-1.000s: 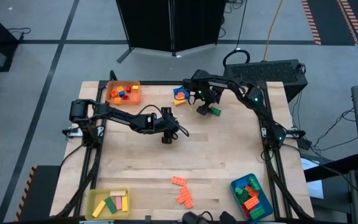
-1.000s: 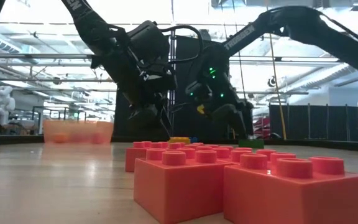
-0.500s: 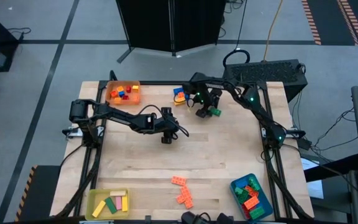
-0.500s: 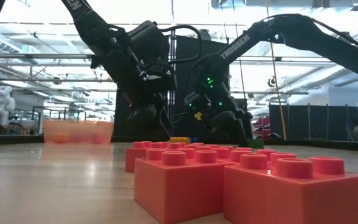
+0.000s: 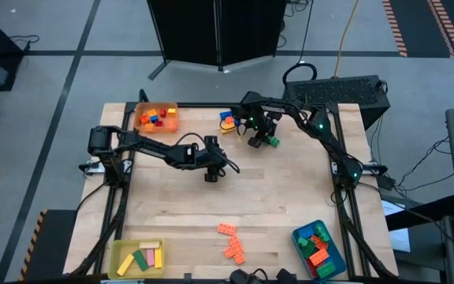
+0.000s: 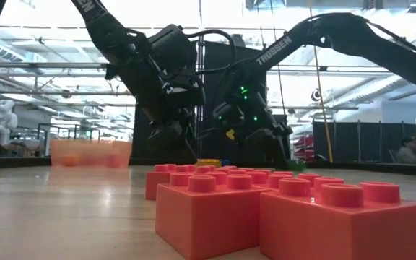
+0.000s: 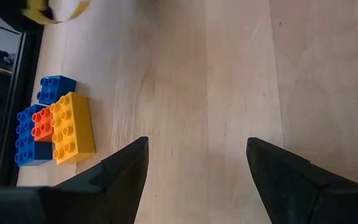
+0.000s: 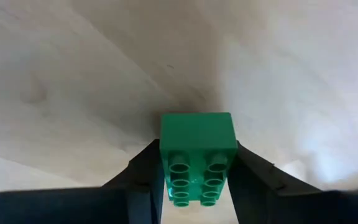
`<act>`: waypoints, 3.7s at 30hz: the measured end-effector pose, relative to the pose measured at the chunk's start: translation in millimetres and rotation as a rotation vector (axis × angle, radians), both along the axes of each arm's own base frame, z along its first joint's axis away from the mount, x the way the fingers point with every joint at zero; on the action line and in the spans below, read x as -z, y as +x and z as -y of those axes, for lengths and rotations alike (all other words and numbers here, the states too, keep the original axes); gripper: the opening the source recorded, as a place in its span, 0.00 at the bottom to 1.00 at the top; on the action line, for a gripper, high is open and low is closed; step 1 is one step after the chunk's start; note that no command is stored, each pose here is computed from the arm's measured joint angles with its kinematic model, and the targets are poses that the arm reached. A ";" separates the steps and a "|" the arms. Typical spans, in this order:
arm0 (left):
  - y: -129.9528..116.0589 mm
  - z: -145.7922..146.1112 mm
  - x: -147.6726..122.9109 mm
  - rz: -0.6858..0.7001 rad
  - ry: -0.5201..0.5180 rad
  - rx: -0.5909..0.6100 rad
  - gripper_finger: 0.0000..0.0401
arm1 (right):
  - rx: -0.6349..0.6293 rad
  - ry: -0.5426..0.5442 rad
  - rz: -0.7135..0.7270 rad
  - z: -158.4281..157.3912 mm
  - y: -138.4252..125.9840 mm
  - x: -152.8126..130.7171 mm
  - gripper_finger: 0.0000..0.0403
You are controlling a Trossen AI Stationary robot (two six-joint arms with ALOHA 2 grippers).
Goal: Sort blocks by size
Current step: Put the green 8 stud game piece into the blue bin, then put the orange 8 stud game piece into the blue bin
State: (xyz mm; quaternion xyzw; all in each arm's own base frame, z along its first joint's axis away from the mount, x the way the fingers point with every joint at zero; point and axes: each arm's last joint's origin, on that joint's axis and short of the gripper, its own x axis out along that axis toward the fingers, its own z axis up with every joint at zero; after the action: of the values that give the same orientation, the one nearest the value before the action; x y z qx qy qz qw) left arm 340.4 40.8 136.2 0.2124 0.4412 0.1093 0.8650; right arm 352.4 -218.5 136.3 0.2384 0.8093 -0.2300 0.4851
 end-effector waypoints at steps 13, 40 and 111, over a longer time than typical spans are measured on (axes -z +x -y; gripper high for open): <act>0.4 0.1 -0.1 0.014 -0.017 -0.015 0.68 | 0.041 -0.214 0.278 -24.6 -2.8 -100.7 0.29; -1.3 3.9 1.6 0.015 -0.070 -0.061 0.68 | 0.204 -0.291 0.396 -223.4 -98.7 -170.9 0.29; -24.0 120.8 -50.1 0.175 -0.164 0.431 0.68 | 0.182 -0.294 0.968 -417.7 -30.9 -88.1 0.56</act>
State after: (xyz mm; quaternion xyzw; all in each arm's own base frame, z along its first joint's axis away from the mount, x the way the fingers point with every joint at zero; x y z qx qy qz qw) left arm 316.4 -80.0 186.3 0.2203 0.3163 -0.0960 0.9177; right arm 321.5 199.3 224.4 0.3162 0.4271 -0.2459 0.8107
